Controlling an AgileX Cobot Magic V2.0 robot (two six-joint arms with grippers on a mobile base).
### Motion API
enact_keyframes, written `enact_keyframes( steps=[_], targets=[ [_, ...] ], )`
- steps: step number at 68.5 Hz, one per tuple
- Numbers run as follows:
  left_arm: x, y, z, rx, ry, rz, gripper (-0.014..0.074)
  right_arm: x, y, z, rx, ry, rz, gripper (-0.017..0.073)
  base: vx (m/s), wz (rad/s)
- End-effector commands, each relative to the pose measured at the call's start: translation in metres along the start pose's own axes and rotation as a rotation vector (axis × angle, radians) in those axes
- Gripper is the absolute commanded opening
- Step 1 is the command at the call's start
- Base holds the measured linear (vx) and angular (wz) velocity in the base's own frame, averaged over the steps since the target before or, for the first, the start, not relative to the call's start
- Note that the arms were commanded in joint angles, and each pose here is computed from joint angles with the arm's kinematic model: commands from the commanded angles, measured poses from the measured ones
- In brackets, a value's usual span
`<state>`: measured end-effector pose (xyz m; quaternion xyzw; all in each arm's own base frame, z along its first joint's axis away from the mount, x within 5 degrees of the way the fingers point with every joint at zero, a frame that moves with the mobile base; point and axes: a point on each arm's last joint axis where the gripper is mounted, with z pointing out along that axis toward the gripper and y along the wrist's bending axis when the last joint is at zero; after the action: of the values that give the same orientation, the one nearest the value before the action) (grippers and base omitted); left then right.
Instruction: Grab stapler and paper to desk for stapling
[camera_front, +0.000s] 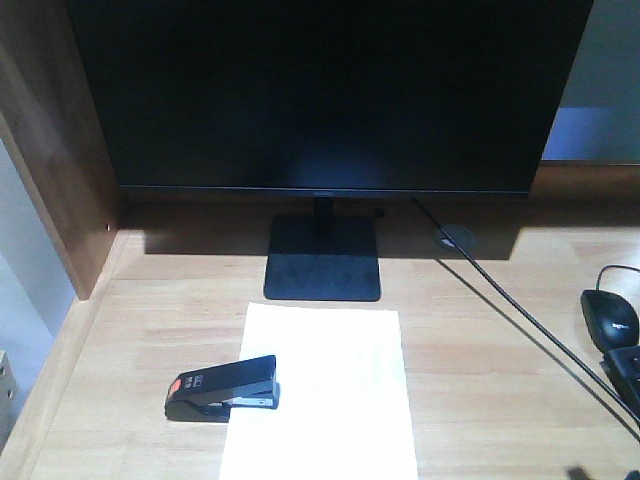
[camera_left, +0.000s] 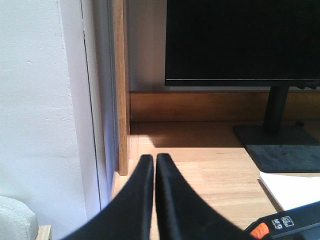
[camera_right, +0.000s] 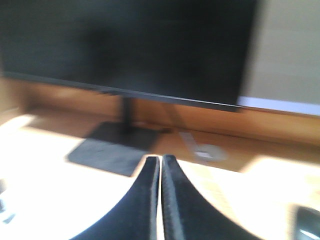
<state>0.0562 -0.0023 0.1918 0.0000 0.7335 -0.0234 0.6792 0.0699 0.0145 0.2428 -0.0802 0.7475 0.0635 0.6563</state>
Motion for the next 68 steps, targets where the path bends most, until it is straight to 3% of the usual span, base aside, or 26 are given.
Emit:
enact_keyframes(
  steps=[1,18,26,37,68],
  targets=[
    [-0.005,0.0,-0.001,-0.003,-0.09,-0.018,-0.0006,-0.006,-0.005,-0.001,0.069,-0.08,0.017,-0.001,0.0,0.0],
    [-0.005,0.0,-0.001,-0.003,-0.09,-0.018,-0.0006,0.039,-0.013,-0.007,0.213,-0.076,0.078,-0.001,0.0,0.0],
    [-0.005,0.0,-0.001,-0.003,-0.09,-0.018,-0.0006,0.052,-0.013,-0.011,0.247,-0.096,0.07,-0.001,0.0,0.0],
    [-0.005,0.0,-0.001,-0.003,-0.089,-0.018,-0.0006,0.052,-0.014,-0.01,0.255,-0.086,0.01,-0.001,0.0,0.0],
    [-0.005,0.0,-0.001,-0.003,-0.089,-0.018,-0.0006,0.05,-0.014,-0.011,0.257,-0.097,-0.005,-0.001,0.0,0.0]
  ],
)
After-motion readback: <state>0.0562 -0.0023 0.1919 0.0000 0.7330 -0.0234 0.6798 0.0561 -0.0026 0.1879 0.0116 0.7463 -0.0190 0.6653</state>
